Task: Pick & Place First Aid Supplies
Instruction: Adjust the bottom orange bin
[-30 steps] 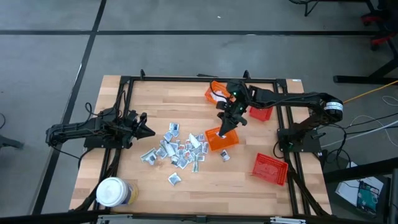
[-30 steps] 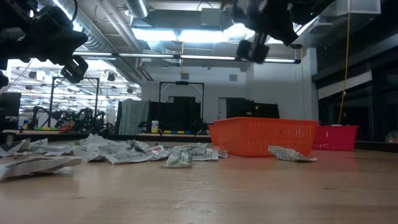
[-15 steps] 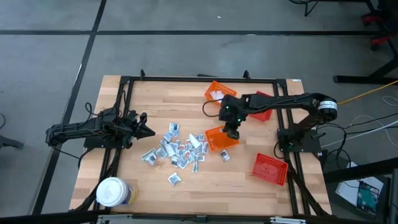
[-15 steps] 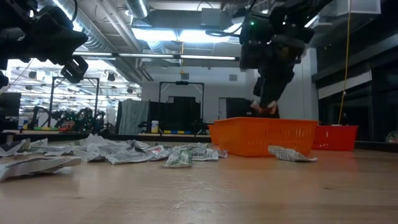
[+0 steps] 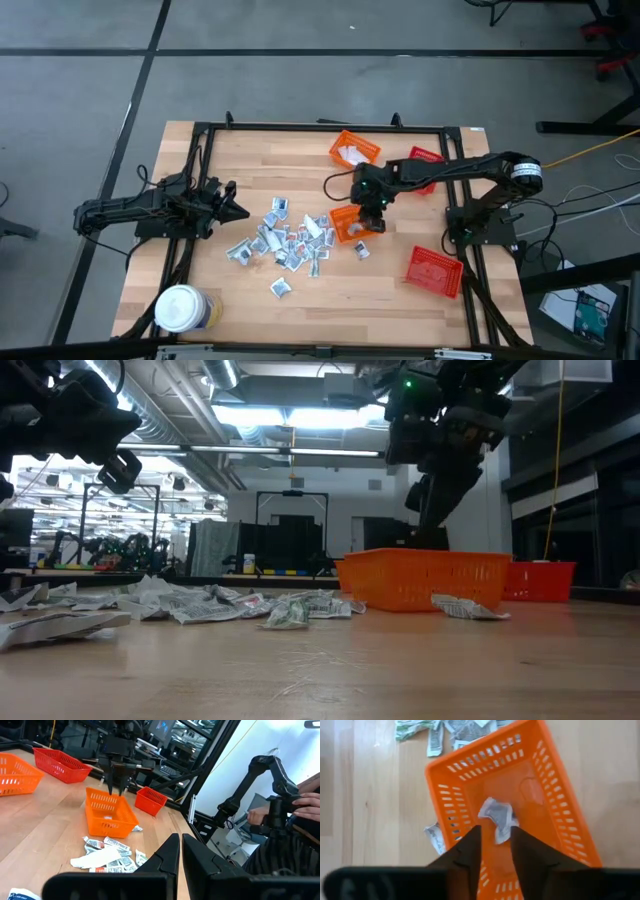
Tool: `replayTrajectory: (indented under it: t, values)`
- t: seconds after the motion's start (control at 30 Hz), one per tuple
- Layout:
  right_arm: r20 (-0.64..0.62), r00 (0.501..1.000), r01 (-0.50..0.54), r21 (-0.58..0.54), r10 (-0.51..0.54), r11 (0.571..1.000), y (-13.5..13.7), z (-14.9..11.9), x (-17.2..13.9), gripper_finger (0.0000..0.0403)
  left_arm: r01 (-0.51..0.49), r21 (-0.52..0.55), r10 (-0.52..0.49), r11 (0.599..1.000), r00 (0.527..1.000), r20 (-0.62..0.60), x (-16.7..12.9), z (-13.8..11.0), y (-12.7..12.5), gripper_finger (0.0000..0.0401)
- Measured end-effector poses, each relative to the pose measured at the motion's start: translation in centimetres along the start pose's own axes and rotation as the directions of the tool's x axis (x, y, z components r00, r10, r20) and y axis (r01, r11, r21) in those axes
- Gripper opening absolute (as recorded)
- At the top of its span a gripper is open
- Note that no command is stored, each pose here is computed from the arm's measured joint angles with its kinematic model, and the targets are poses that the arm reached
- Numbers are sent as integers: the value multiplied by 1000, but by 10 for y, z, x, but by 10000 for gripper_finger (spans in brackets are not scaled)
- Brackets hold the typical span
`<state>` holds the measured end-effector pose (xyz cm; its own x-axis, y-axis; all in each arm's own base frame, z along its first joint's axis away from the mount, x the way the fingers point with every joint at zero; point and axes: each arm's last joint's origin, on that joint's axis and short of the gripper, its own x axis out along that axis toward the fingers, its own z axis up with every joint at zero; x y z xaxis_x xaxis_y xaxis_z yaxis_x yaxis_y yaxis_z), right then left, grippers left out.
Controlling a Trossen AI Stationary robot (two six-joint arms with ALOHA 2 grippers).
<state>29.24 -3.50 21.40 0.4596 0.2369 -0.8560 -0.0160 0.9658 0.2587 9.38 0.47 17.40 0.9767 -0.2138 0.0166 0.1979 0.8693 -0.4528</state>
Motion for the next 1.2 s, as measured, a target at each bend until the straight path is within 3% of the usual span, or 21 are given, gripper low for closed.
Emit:
replayTrajectory:
  t: [0.13, 0.2, 0.3, 0.57, 0.77, 0.9, 1.03, 1.2]
  values:
    - [-24, 1000, 4, -7, -4, 1000, 3, -2, 1, 157, 0, 0, 0, 1000, 1000, 0, 0, 0, 0, 16]
    - [-54, 996, 69, 11, -68, 998, 1, -5, 1, 169, -1, 0, 1, 1000, 1000, 0, 0, 0, 0, 15]
    - [-101, 983, 160, 30, -156, 987, -5, -9, 0, 173, 0, 0, 0, 1000, 1000, 0, 0, 0, 0, 16]
    - [-185, 967, 196, 85, -177, 977, -21, -25, 12, 174, 0, 0, 0, 1000, 1000, 0, 0, 0, 0, 15]
    - [-201, 901, 405, 77, -384, 911, -38, -27, 7, 174, 0, 0, 0, 1000, 1000, 0, 0, 0, 0, 16]
    - [-147, 859, 504, 74, -491, 860, -49, -22, 3, 174, 0, 0, 0, 1000, 1000, 0, 0, 0, 0, 16]
    - [-128, 861, 506, 121, -492, 854, -50, -11, -7, 174, 0, 0, 0, 1000, 1000, 0, 0, 0, 0, 16]
    - [-39, 937, 345, 258, -347, 903, -33, 8, -36, 174, 0, 0, 0, 1000, 1000, 0, 0, 0, 0, 16]
